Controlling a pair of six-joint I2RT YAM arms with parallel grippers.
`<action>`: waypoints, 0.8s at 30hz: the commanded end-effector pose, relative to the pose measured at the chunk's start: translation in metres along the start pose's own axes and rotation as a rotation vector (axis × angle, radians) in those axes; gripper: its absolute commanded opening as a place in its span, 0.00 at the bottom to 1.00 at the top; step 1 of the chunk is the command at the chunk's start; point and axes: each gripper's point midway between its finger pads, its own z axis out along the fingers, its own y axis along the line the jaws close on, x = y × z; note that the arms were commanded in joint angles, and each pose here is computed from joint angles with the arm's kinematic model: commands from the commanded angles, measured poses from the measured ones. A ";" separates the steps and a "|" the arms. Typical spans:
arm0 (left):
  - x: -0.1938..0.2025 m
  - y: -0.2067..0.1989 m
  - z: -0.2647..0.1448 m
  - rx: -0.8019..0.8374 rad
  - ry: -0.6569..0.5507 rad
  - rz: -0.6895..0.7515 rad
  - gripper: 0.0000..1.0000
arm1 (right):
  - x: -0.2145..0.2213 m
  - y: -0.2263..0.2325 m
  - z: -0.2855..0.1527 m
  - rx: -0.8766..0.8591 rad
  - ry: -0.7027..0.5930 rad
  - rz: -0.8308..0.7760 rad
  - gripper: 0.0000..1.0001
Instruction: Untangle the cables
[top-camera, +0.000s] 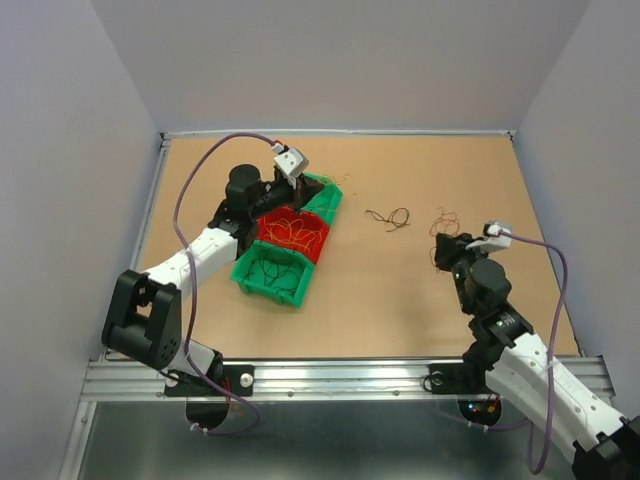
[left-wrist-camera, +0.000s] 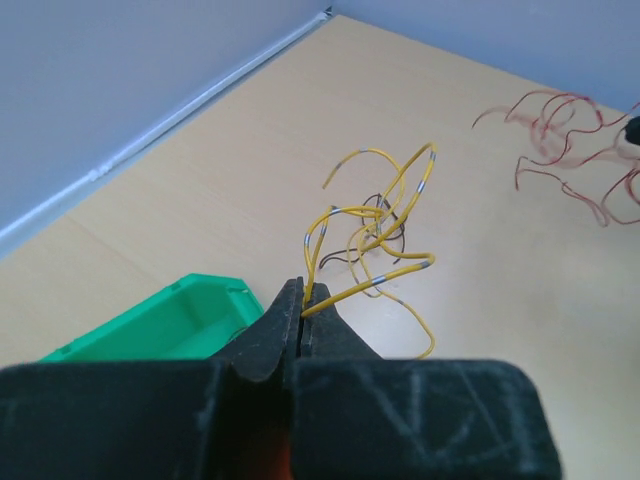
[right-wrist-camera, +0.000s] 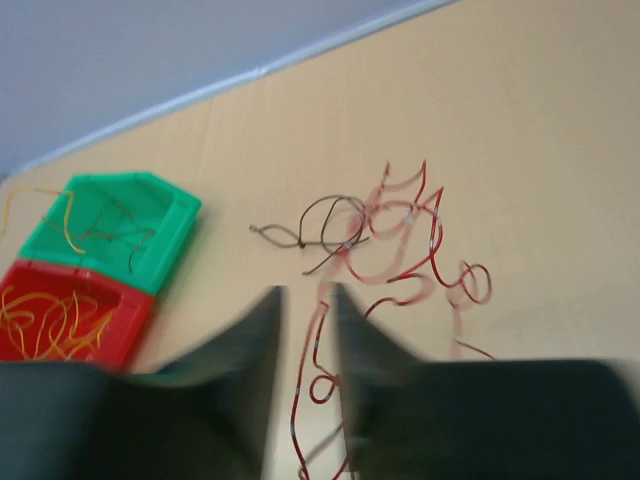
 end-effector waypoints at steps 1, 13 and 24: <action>-0.019 -0.009 -0.017 0.034 0.027 0.185 0.00 | -0.014 0.052 0.010 -0.196 0.043 -0.048 0.51; 0.060 0.026 -0.074 -0.154 0.387 0.401 0.00 | 0.010 0.064 0.025 -0.233 0.132 -0.098 0.84; 0.174 0.060 -0.087 -0.083 0.800 0.535 0.06 | 0.004 0.071 0.017 -0.288 0.107 -0.076 0.84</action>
